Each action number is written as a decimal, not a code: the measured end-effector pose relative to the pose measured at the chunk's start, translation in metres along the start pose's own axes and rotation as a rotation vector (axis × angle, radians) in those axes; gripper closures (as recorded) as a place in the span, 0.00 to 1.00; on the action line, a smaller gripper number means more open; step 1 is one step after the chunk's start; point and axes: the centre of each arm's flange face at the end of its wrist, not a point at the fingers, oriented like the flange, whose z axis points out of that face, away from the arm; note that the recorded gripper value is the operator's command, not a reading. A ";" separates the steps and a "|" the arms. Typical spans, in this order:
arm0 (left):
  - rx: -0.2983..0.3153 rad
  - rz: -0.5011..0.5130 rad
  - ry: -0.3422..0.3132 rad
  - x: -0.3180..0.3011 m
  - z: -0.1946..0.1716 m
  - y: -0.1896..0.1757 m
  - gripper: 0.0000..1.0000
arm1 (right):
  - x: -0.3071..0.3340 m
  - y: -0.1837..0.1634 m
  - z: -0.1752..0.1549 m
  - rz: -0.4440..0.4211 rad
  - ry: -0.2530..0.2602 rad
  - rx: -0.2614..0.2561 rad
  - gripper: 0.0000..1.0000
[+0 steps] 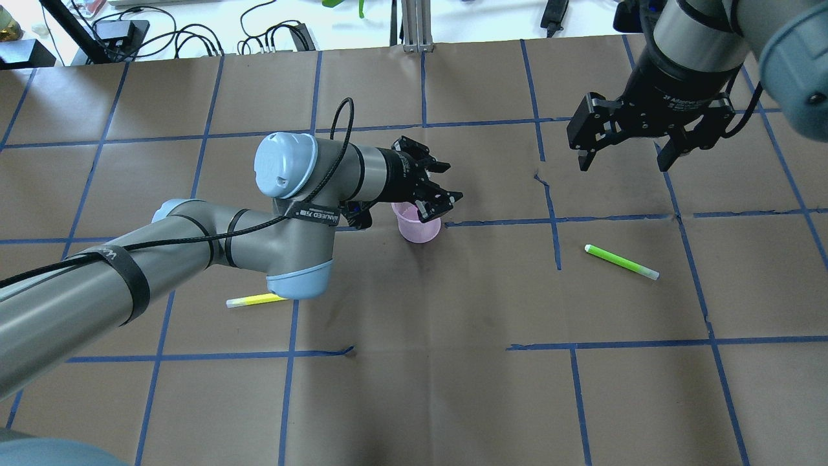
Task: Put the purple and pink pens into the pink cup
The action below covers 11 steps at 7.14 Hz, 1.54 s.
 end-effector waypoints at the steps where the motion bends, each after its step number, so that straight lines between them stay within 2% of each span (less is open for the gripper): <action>1: -0.006 0.006 0.011 0.004 -0.005 0.002 0.02 | 0.000 0.000 0.000 0.000 0.001 0.000 0.00; 3: 0.008 0.059 0.064 0.012 -0.025 0.008 0.02 | 0.000 0.000 0.000 0.000 0.000 0.001 0.00; 5: 0.116 0.214 0.146 0.017 -0.055 0.016 0.02 | 0.000 0.000 -0.001 0.000 0.001 0.004 0.00; 7: 0.250 0.419 0.102 0.019 -0.103 0.021 0.02 | 0.000 0.000 -0.001 0.000 0.001 0.005 0.00; 9: 0.418 0.624 0.011 0.026 -0.167 0.019 0.03 | 0.000 0.000 -0.001 -0.001 0.001 0.005 0.00; 11: 0.560 0.762 -0.082 0.043 -0.210 0.014 0.03 | 0.000 0.000 -0.001 0.000 0.000 0.005 0.00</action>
